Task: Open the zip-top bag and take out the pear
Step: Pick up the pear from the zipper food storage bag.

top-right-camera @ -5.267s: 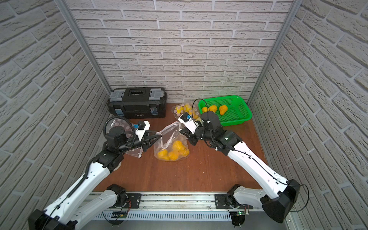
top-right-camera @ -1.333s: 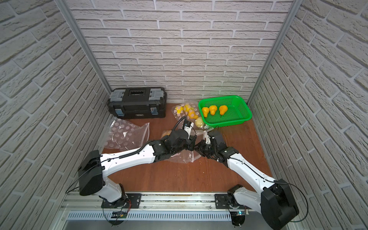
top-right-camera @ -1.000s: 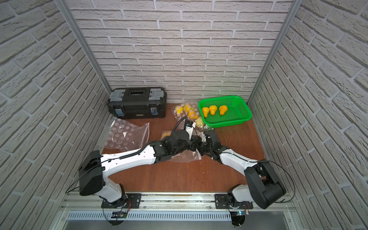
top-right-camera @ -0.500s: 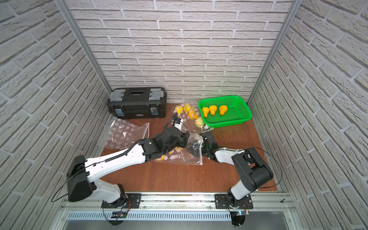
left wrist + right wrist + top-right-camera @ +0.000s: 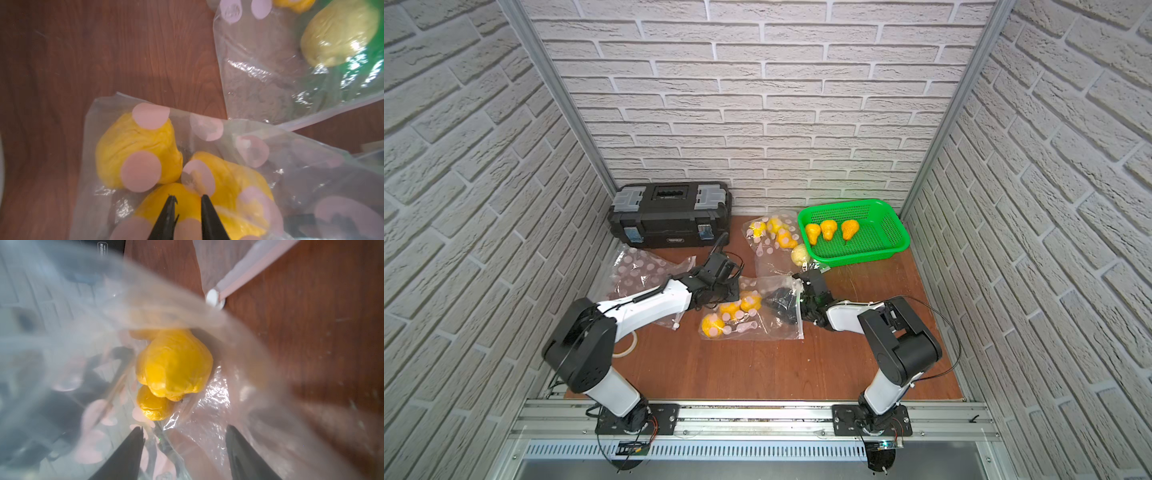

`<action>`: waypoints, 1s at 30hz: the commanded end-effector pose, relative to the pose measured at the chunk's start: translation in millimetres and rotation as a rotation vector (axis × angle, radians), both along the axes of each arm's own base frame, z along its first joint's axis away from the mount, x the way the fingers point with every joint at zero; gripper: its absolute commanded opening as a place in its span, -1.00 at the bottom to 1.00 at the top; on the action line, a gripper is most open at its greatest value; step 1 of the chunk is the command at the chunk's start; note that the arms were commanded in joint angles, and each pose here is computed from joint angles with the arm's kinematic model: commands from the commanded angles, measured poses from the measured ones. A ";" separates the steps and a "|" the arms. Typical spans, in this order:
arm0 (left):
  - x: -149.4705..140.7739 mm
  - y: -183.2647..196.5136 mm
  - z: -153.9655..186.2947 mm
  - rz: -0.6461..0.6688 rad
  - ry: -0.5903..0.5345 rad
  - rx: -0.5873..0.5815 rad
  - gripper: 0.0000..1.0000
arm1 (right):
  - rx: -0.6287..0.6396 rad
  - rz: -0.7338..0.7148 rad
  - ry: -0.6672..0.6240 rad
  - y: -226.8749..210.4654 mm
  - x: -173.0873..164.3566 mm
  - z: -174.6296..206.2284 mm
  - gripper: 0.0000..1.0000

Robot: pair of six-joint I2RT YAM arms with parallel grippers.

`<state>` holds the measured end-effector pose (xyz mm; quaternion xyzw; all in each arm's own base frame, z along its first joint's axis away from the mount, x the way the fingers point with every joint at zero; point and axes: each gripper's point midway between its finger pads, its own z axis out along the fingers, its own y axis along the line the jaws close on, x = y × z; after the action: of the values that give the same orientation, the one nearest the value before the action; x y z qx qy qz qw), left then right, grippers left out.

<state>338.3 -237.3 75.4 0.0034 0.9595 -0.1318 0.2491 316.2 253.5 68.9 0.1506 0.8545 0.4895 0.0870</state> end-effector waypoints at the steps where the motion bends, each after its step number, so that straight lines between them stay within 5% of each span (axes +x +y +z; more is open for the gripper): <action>1: 0.8 -17.5 -7.2 -0.054 0.048 -0.055 -0.56 | 0.025 0.048 -0.057 12.3 6.1 13.6 0.39; 10: -2.7 -32.6 -36.9 -0.081 0.112 -0.106 -0.72 | -0.037 0.069 -0.026 20.5 11.2 -4.9 0.63; 15: -6.4 -36.8 -48.6 -0.096 0.139 -0.123 -1.00 | -0.063 0.048 0.003 20.5 15.5 -21.8 0.54; 22: -15.1 -38.6 -61.5 -0.116 0.170 -0.129 -1.00 | -0.095 -0.007 0.014 17.8 26.2 -30.6 0.55; 30: -17.4 -17.0 -72.4 -0.061 0.186 -0.074 -1.00 | -0.172 -0.007 0.022 -3.4 10.7 -21.0 0.10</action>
<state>331.7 -272.4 22.6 0.0237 0.9625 -0.2048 0.1765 334.5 261.9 41.9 0.1522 0.8850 0.4314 0.0862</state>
